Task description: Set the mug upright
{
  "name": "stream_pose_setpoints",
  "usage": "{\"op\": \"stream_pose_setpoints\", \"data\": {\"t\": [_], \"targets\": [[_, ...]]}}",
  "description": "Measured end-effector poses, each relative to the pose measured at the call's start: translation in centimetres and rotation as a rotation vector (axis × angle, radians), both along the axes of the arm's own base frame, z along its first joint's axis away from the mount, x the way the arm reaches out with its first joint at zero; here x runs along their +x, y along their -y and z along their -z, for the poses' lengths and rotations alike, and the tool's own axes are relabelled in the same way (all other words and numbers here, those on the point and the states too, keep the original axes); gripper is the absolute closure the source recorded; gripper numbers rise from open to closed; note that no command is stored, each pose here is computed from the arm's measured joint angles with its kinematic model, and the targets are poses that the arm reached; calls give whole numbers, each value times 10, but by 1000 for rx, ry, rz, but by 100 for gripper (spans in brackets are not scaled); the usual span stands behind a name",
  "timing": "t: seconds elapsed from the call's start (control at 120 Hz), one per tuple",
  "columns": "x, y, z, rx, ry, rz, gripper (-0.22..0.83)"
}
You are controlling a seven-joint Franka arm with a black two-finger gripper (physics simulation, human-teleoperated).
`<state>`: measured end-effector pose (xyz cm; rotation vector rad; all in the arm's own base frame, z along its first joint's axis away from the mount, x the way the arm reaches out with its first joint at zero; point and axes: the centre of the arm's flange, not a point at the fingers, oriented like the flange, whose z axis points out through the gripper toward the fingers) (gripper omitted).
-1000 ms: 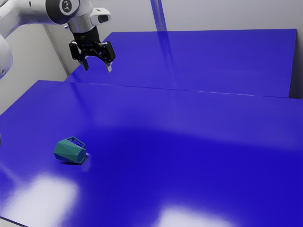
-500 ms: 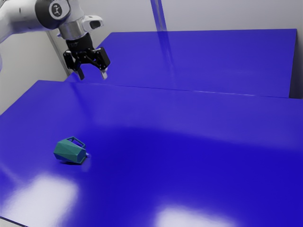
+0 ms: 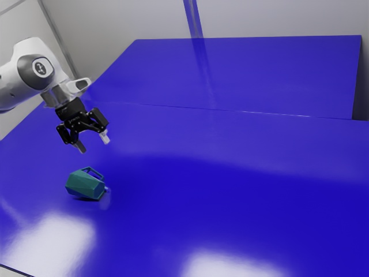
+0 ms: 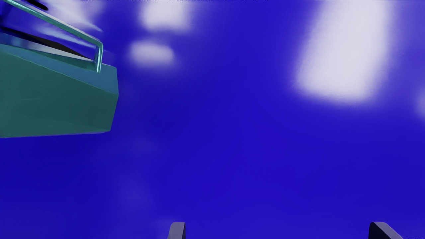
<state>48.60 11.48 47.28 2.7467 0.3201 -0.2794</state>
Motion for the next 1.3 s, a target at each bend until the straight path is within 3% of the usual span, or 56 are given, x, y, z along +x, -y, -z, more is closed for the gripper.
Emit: {"op": "stream_pose_setpoints", "data": {"t": [0.2, 0.475, 0.692, 1.208, 1.3], "targets": [[-32, -69, 30, -69, 75, 34, 0], [-56, -161, 90, -219, 198, 26, 0], [-30, -175, 119, -299, 284, 125, 0], [-34, -188, 172, -453, 378, 197, 0], [-34, -184, 180, -495, 395, 193, 7]]}}
